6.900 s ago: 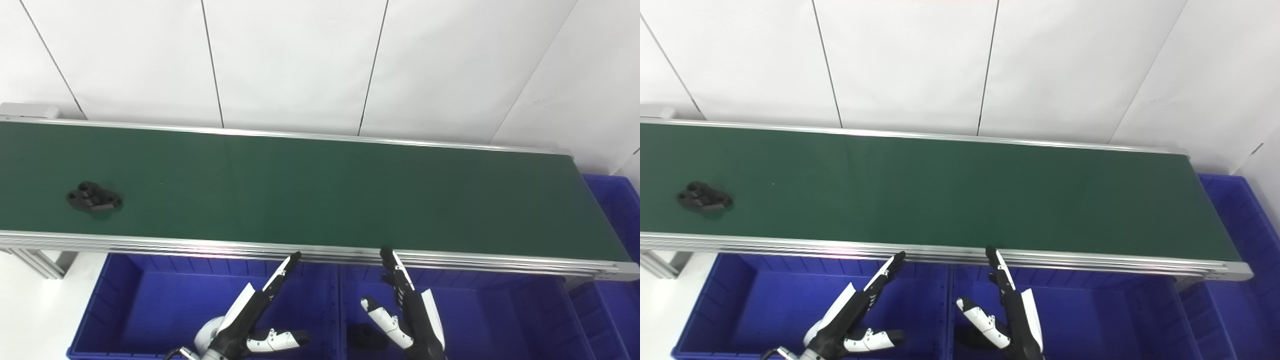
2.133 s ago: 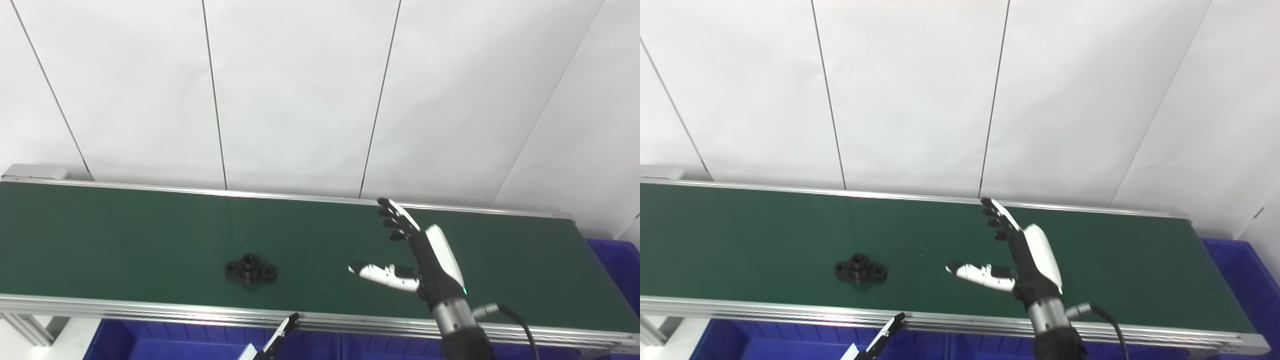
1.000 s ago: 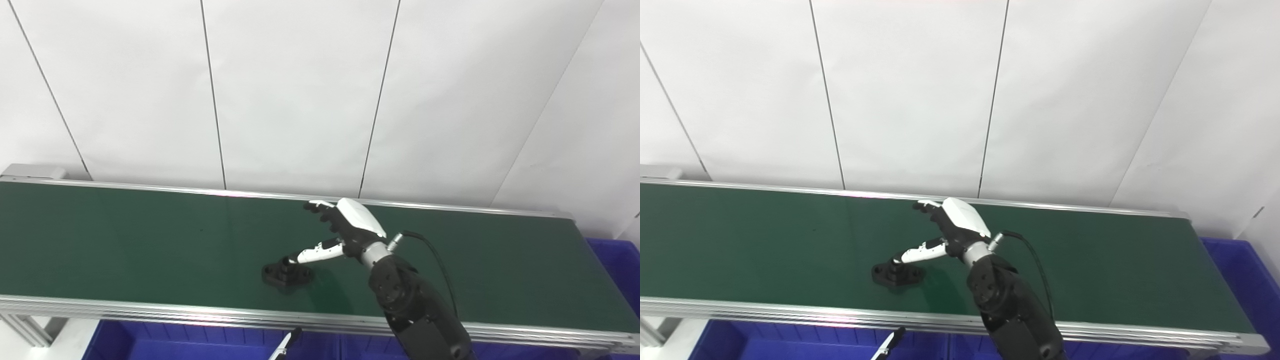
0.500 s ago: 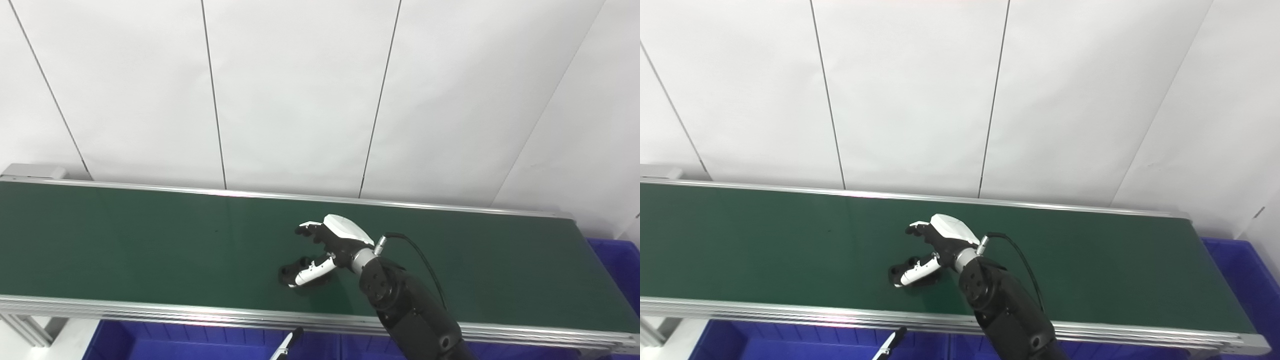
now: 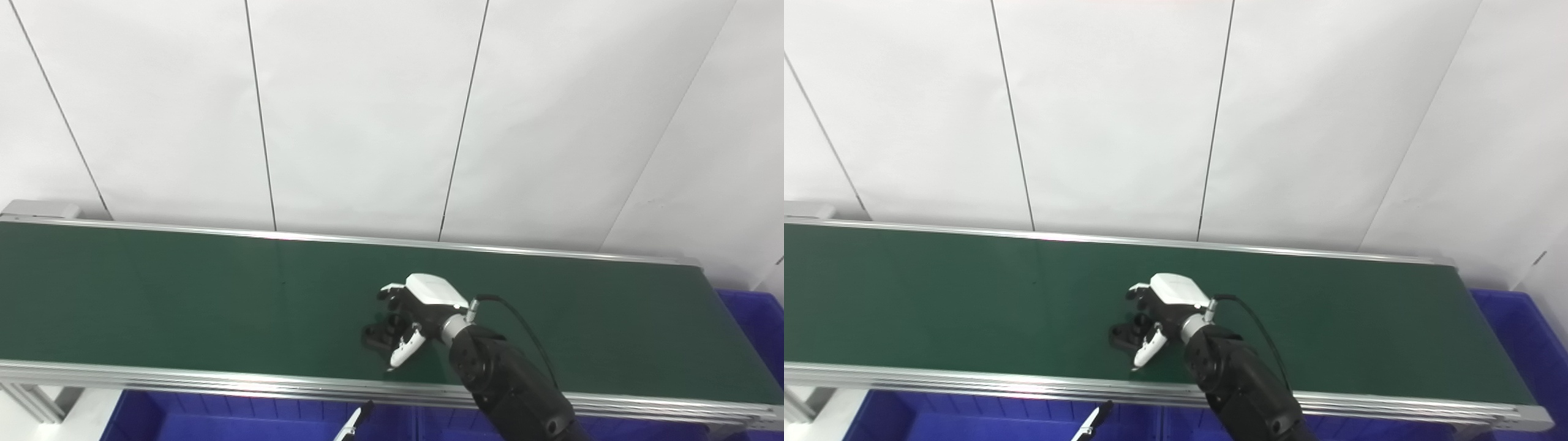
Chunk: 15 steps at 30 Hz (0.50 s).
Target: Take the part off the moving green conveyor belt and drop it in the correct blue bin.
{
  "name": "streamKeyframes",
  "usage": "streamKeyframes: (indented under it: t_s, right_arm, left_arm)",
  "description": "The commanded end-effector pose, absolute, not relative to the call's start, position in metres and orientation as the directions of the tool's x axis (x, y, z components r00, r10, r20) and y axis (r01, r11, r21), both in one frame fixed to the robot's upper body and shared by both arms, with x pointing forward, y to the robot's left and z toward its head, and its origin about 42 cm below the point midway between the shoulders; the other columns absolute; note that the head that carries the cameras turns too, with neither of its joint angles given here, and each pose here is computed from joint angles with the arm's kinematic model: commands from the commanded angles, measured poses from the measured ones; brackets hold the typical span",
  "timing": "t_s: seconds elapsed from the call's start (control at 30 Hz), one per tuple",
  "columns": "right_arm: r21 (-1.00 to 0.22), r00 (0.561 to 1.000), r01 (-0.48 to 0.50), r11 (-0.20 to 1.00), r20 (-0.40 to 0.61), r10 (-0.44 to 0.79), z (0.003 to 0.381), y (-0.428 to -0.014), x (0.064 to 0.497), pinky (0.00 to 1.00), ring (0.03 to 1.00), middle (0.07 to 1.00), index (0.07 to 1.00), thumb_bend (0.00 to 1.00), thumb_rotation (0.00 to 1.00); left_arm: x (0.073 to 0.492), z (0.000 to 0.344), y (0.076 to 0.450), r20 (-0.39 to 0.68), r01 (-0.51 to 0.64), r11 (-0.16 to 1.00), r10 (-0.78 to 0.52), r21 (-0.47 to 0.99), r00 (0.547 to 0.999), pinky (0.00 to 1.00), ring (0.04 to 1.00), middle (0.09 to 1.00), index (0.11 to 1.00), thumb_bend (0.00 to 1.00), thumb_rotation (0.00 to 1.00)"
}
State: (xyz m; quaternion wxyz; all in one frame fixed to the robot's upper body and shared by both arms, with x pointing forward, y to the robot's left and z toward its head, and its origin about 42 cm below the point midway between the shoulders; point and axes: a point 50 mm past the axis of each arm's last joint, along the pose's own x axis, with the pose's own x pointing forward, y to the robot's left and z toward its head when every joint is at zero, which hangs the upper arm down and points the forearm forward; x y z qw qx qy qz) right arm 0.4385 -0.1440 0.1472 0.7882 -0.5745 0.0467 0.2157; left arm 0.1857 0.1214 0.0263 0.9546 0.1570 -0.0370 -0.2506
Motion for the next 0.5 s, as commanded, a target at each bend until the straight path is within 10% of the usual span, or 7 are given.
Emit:
streamKeyframes:
  t_s: [0.0,0.13,0.47]
  right_arm:
    - [-0.881,0.885,-0.422,0.212,-0.35,0.307,0.137,-0.145,0.436,0.5,0.604,0.684,0.817,0.64,0.0]
    - [-0.904,0.896,-0.386,0.184,-0.319,0.31,0.13,-0.147,0.429,0.45,0.548,0.519,0.723,0.56,0.0]
    - [-0.956,0.912,-0.274,0.102,-0.224,0.343,0.123,-0.147,0.418,0.33,0.388,0.503,0.541,0.51,0.0]
  left_arm:
    - [0.19,0.041,0.116,0.072,0.438,0.843,-0.48,0.312,0.874,0.99,1.0,1.0,1.0,0.74,1.0]
    - [0.19,0.042,0.117,0.076,0.434,0.845,-0.478,0.314,0.875,1.0,1.0,1.0,1.0,0.73,1.0]
    - [0.191,0.044,0.117,0.067,0.433,0.851,-0.471,0.296,0.88,1.0,1.0,1.0,1.0,0.74,1.0]
